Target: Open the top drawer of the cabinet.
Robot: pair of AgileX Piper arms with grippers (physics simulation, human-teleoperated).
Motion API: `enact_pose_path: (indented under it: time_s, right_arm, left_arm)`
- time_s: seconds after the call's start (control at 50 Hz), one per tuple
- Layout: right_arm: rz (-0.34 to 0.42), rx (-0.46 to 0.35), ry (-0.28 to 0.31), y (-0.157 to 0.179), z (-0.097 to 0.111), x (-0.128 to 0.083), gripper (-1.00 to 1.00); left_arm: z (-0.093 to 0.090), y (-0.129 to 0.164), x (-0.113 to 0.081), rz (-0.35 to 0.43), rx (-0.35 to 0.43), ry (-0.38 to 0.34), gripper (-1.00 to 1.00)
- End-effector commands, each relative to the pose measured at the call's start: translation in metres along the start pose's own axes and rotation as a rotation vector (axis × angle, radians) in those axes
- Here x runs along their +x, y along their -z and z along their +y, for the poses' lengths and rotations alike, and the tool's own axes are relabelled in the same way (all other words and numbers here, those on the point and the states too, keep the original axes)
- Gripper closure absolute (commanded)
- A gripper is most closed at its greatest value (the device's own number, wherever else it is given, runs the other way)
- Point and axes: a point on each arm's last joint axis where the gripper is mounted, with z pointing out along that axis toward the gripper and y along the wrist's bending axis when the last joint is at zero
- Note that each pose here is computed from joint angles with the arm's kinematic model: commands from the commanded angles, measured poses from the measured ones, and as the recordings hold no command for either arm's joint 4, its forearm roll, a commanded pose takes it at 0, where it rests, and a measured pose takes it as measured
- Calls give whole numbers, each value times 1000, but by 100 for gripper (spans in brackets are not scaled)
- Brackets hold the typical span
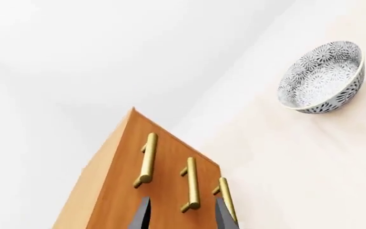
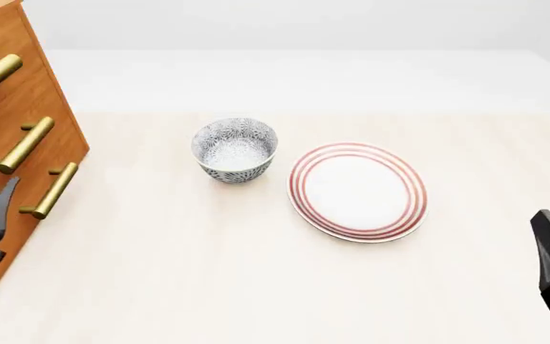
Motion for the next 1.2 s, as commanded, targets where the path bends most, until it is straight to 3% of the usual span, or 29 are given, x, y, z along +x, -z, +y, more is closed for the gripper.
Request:
enact_pose_path:
  time_s: [0.02,0.2,0.68,0.9,1.2]
  right_arm:
    - [0,0,0,0,0,0,-100]
    - [0,0,0,0,0,0,-100]
    - [0,0,0,0,0,0,-100]
    - [0,0,0,0,0,0,-100]
    - [0,0,0,0,0,0,-100]
  left_arm:
    - [3,-16,-2,8,9,-147,-100]
    - [-1,-28,4,20,-6,-254,-100]
    - [8,-45,4,38,-62,-425,-100]
    - [3,-60,16,71,-82,-516,-100]
    - [9,-79,24,110,-105,-513,-100]
